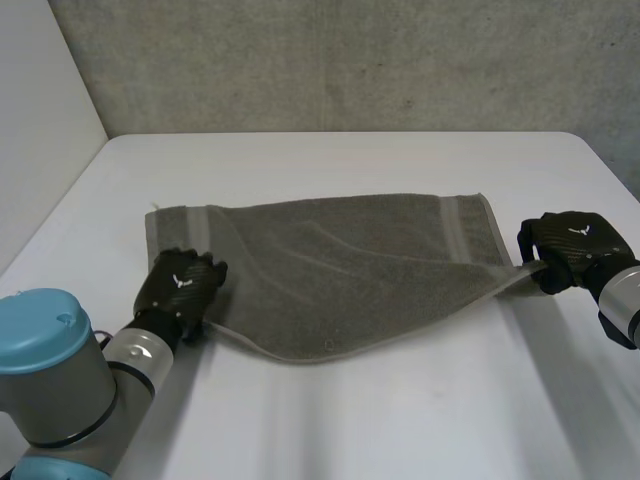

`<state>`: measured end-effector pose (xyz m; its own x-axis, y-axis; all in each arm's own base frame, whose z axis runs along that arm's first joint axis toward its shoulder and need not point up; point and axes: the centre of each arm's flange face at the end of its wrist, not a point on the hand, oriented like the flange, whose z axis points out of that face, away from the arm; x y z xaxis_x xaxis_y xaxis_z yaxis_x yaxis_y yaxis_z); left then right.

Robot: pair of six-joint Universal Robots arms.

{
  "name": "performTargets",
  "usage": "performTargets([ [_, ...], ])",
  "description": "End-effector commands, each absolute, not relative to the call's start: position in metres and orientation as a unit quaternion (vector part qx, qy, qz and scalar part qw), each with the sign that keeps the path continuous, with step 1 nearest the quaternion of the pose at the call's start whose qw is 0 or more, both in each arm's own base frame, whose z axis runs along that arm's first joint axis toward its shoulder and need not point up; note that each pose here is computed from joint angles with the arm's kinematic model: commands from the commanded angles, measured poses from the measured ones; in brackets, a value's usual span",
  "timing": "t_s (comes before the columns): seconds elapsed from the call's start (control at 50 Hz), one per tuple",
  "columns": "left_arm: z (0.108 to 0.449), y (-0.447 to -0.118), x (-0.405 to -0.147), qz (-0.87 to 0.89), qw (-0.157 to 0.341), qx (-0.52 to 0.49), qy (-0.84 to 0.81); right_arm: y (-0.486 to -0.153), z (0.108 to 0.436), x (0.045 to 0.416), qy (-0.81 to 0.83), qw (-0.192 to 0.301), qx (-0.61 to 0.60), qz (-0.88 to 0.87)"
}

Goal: Fold the towel.

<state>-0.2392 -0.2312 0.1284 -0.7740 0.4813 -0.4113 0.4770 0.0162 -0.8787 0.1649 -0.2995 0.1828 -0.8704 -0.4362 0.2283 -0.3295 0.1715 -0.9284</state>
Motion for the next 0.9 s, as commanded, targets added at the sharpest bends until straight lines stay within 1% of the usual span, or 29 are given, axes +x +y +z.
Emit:
performTargets([
  [0.02,0.122,-0.224,-0.237,0.581,0.012,-0.346,-0.737,-0.299,0.181,0.165,0.766,0.047,-0.250,-0.590],
  [0.32,0.115,-0.237,-0.232,0.579,-0.003,-0.338,-0.742,-0.301,0.183,0.162,0.766,0.042,-0.246,-0.593],
  [0.46,0.122,-0.247,-0.225,0.601,-0.039,-0.308,-0.736,-0.301,0.183,0.162,0.766,0.040,-0.244,-0.593],
  [0.66,0.125,-0.256,-0.218,0.613,-0.058,-0.290,-0.733,-0.303,0.186,0.160,0.764,0.036,-0.241,-0.597],
  [0.7,0.127,-0.258,-0.215,0.615,-0.061,-0.285,-0.733,-0.304,0.186,0.159,0.764,0.035,-0.241,-0.598],
  [0.74,0.135,-0.261,-0.210,0.624,-0.067,-0.276,-0.728,-0.304,0.187,0.160,0.762,0.037,-0.243,-0.599],
  [0.82,0.148,-0.261,-0.207,0.637,-0.069,-0.270,-0.719,-0.303,0.191,0.160,0.759,0.036,-0.246,-0.602],
  [0.86,0.160,-0.253,-0.206,0.649,-0.068,-0.268,-0.709,-0.303,0.198,0.161,0.753,0.033,-0.250,-0.608],
  [0.88,0.160,-0.253,-0.206,0.649,-0.068,-0.268,-0.709,-0.301,0.209,0.161,0.741,0.024,-0.256,-0.620],
  [0.9,0.167,-0.248,-0.205,0.655,-0.069,-0.269,-0.703,-0.297,0.220,0.161,0.734,0.016,-0.266,-0.625],
])
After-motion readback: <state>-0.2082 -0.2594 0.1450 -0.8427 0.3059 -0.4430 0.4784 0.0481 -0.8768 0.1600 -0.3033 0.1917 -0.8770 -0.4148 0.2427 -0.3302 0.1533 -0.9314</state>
